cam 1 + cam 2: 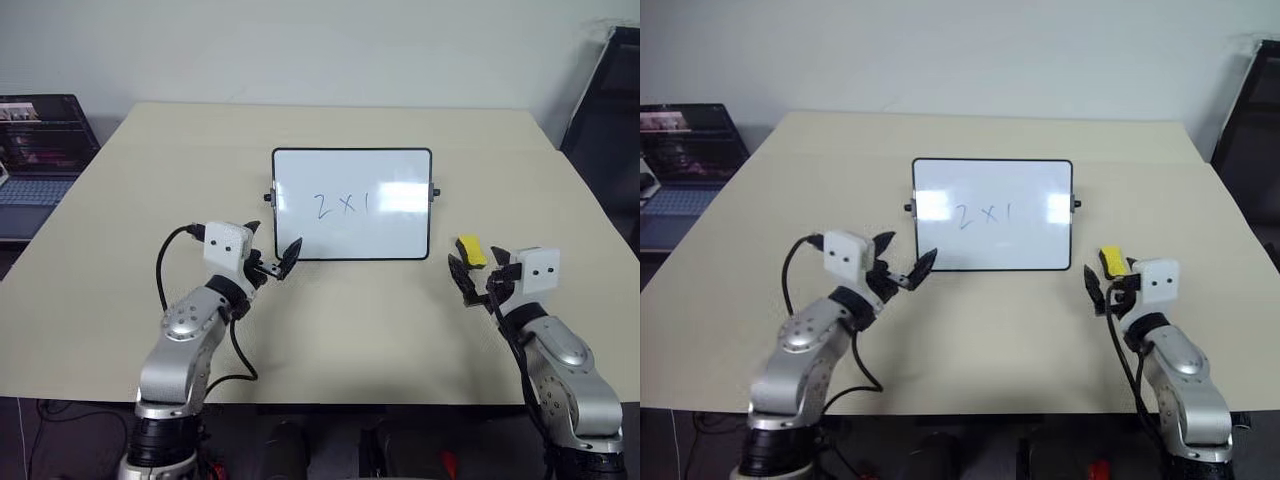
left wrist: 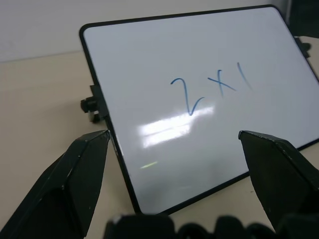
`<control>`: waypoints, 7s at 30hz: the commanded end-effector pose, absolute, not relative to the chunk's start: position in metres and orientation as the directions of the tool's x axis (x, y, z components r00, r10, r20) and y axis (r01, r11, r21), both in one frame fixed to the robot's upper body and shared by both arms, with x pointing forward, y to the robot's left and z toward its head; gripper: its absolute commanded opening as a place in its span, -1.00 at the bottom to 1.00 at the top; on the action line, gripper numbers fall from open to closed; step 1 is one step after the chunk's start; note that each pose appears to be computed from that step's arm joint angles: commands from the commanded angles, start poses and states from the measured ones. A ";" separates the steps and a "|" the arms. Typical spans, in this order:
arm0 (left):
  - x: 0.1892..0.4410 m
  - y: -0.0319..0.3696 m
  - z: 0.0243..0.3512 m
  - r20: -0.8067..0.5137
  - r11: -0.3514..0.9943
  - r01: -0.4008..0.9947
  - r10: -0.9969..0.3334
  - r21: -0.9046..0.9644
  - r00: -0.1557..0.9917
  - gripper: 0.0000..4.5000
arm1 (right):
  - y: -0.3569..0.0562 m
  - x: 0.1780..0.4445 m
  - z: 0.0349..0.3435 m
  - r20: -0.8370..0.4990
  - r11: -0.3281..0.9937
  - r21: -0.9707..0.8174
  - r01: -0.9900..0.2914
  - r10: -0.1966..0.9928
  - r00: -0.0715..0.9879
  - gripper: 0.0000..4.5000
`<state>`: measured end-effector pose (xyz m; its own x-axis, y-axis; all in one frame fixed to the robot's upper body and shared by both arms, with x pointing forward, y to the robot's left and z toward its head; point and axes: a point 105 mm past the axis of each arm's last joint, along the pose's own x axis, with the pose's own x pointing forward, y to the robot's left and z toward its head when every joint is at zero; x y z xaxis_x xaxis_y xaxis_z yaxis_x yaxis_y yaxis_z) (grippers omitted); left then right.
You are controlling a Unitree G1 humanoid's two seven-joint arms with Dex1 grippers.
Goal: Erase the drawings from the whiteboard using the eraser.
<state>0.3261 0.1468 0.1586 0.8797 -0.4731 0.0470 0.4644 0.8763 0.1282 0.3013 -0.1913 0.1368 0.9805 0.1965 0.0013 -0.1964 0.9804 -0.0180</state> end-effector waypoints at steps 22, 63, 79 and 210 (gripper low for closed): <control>0.320 0.093 0.193 -0.110 0.323 0.901 -0.924 0.290 0.366 1.00 | -0.210 0.361 0.147 -0.196 0.991 -0.042 -0.127 0.117 0.974 0.98; 0.308 0.101 0.168 -0.164 0.425 0.868 -0.866 0.257 0.473 1.00 | -0.228 0.380 0.125 -0.220 0.996 0.022 -0.086 0.089 0.972 -0.48; 0.332 0.136 0.172 -0.169 0.719 0.651 -0.630 0.242 0.758 1.00 | -0.131 0.328 0.178 -0.007 0.916 -0.202 -0.347 0.353 0.936 -0.49; 0.367 0.157 0.157 -0.139 0.796 0.551 -0.534 0.249 0.834 1.00 | -0.020 0.426 0.187 -0.151 0.537 -0.620 -0.572 0.634 0.759 -0.50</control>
